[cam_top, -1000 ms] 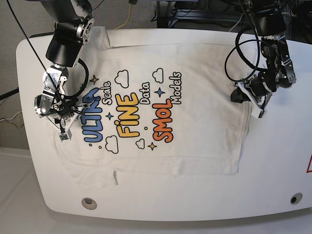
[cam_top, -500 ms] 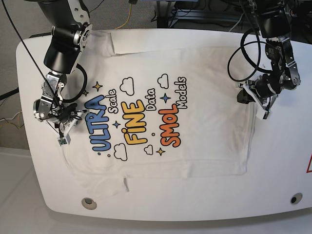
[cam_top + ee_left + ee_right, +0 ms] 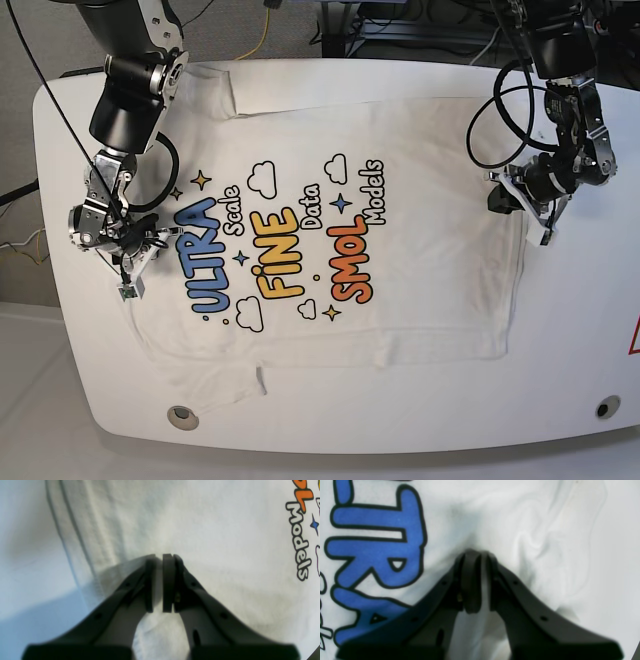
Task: Fold the T-shirt properly
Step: 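Pull the gripped shoulder edges toward the robot, then open both grippers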
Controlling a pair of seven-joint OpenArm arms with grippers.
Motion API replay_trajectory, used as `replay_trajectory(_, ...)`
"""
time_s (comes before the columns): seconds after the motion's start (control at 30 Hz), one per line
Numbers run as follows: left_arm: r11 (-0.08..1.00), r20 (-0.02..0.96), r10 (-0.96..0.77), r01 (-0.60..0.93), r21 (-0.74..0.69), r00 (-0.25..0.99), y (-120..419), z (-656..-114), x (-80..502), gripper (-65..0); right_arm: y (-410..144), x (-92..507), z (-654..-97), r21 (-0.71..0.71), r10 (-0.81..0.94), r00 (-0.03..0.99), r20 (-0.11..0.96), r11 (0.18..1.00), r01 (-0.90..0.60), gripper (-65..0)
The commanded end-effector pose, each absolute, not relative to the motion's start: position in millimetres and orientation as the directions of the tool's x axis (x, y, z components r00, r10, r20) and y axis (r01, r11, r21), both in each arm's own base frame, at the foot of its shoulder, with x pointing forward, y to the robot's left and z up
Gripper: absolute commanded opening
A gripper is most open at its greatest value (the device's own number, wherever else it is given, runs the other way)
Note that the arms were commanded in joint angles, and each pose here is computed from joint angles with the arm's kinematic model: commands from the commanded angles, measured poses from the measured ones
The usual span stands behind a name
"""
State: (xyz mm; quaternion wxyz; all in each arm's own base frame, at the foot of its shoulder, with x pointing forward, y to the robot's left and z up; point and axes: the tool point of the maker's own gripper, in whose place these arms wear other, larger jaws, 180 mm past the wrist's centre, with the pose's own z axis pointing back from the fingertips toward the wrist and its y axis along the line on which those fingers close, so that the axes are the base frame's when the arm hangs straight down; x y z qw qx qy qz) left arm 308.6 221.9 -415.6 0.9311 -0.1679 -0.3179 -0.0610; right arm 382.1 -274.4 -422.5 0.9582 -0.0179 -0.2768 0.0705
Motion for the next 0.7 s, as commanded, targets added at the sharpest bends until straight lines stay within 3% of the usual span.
replay_trajectory(0.0, 0.946, 0.634, -0.033, 0.230, -0.230, 0.772, 230.6, -402.8, 316.6, -61.1, -286.8, 394.5, -399.7, -0.119, 0.160, 0.811, 0.562, 0.987, -0.111, -56.8)
replay_trajectory(0.23, 0.946, 0.709, -0.091, 0.284, -0.158, 0.699, 226.3, -367.9, 329.3, -60.1, -298.5, 397.8, -374.3, -0.181, 0.192, 0.796, 0.575, 0.978, -0.105, -56.8)
replay_trajectory(0.3, 0.946, 0.718, -0.110, 0.295, -0.137, 0.687, 225.2, -360.3, 329.3, -56.8, -305.8, 399.2, -362.3, -0.212, 0.207, 0.787, 0.582, 0.972, -0.099, -56.8)
replay_trajectory(0.43, 0.952, 0.744, -0.136, 0.293, -0.084, 0.654, 232.0, -337.4, 331.1, -43.3, -310.3, 401.9, -340.6, -0.256, 0.228, 0.769, 0.597, 0.963, -0.087, -55.9)
replay_trajectory(0.5, 0.957, 0.757, -0.143, 0.284, -0.058, 0.638, 237.2, -326.0, 331.5, -36.5, -311.8, 400.9, -334.0, -0.268, 0.232, 0.770, 0.595, 0.960, -0.082, -52.7)
replay_trajectory(0.6, 0.962, 0.772, -0.161, 0.272, -0.015, 0.615, 244.3, -308.6, 330.2, -27.5, -315.2, 399.3, -318.9, -0.295, 0.239, 0.765, 0.597, 0.953, -0.068, -42.5)
replay_trajectory(0.67, 0.964, 0.778, -0.173, 0.267, 0.006, 0.604, 247.0, -300.4, 329.3, -26.2, -317.2, 398.4, -308.5, -0.313, 0.246, 0.758, 0.604, 0.948, -0.058, -35.9)
